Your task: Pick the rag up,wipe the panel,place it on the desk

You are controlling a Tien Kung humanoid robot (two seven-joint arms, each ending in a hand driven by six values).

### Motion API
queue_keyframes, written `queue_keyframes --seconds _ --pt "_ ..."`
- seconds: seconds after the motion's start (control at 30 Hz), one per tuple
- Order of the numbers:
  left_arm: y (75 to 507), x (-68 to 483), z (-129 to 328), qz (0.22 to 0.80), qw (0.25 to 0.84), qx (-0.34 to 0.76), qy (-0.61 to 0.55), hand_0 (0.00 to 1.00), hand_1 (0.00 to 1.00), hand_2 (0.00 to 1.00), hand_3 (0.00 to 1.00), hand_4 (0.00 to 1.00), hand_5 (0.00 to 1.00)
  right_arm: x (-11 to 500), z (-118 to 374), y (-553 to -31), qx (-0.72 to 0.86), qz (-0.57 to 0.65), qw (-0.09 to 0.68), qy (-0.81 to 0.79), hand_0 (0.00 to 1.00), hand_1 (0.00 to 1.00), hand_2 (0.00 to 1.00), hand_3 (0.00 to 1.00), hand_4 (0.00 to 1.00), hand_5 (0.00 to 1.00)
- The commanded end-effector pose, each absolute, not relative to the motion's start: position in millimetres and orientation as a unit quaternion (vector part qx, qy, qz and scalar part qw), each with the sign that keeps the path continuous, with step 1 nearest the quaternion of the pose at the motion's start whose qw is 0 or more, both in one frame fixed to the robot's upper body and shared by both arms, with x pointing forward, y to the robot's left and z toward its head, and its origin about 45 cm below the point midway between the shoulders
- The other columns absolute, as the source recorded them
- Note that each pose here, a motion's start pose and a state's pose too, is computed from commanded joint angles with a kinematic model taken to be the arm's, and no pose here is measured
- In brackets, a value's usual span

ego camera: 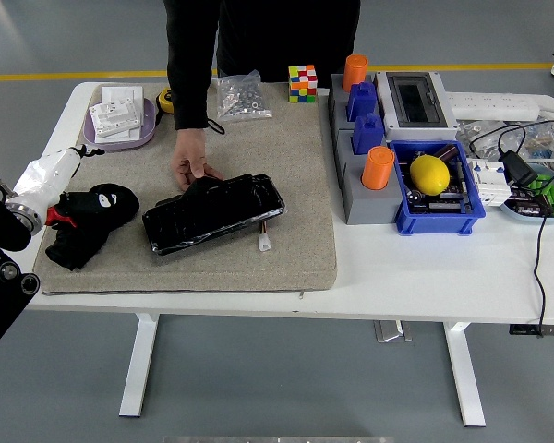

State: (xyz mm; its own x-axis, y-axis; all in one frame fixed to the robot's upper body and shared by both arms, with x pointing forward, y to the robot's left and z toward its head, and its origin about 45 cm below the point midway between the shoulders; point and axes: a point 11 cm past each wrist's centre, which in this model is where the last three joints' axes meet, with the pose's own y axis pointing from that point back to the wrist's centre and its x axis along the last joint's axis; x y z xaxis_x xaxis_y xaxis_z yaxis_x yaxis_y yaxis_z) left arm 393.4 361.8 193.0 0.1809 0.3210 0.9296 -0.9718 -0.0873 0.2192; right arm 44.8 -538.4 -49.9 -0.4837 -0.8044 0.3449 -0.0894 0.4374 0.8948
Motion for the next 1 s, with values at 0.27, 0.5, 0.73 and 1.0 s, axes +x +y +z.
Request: queue_keyframes --seconds 0.27,0.5,0.73,1.0 --pt "362.1 391.5 178.3 0.542 0.592 0.503 -0.321 0.742 0.871 0.885 0.836 0.894 0.404 44.7 -49.9 -538.5 0.301 -0.437 0.410 -0.742 0.695 0.460 0.642 0.618 0.998 0.698" --pt "361.4 391.2 170.4 0.538 0.592 0.510 -0.316 0.741 0.870 0.883 0.834 0.894 0.404 46.5 -49.7 -538.2 0.302 -0.435 0.409 -0.743 0.695 0.460 0.643 0.618 0.998 0.697" --pt "361.1 390.8 162.1 0.535 0.594 0.515 -0.310 0.739 0.866 0.880 0.831 0.895 0.404 46.6 -49.5 -538.4 0.301 -0.434 0.408 -0.745 0.695 0.460 0.643 0.618 0.998 0.698" --pt "366.5 390.0 154.4 0.533 0.590 0.524 -0.305 0.734 0.863 0.875 0.830 0.893 0.405 47.2 -48.7 -539.0 0.300 -0.432 0.408 -0.746 0.695 0.461 0.643 0.619 0.998 0.698"
